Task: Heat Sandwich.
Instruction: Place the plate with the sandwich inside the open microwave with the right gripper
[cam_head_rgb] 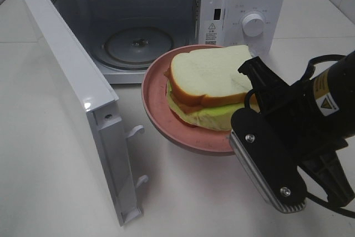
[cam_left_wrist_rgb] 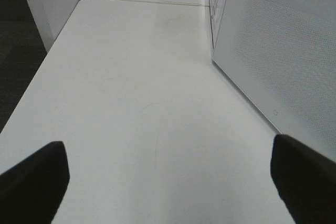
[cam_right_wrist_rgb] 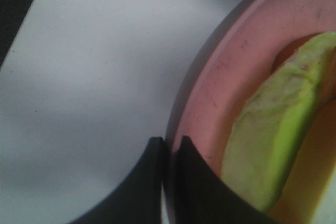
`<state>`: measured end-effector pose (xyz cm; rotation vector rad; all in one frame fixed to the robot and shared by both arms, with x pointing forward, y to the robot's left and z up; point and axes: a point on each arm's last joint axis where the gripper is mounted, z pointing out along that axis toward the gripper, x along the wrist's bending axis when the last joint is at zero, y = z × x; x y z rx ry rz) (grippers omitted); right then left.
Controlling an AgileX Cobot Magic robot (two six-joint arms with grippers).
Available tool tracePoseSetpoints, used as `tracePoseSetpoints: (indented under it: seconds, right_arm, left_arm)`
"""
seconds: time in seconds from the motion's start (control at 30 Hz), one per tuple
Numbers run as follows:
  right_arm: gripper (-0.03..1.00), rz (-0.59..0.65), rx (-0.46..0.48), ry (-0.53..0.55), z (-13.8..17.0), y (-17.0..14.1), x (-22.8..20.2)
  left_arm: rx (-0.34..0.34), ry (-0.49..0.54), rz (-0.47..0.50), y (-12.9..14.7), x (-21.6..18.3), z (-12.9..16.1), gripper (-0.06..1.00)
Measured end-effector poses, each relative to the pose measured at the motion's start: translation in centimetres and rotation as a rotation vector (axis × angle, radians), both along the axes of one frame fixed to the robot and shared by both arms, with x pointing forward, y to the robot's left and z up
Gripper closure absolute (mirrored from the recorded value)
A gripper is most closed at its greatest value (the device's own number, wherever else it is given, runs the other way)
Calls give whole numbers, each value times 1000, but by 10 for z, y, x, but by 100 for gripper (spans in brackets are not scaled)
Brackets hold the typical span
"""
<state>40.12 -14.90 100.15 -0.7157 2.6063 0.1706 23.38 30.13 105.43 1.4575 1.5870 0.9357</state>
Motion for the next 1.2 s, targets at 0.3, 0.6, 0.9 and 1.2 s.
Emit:
tracePoseSetpoints:
  seconds: [0.3, 0.6, 0.9, 1.2]
  right_arm:
    - [92, 22, -6, 15, 0, -14, 12]
    - [92, 69, 24, 38, -1, -22, 18]
    - [92, 68, 34, 55, -5, -16, 28]
    - [92, 68, 38, 54, -3, 2, 54]
  left_arm:
    - [0, 0, 0, 0, 0, 0, -3]
    - [0, 0, 0, 0, 0, 0, -3]
    - [0, 0, 0, 0, 0, 0, -3]
    - [0, 0, 0, 0, 0, 0, -3]
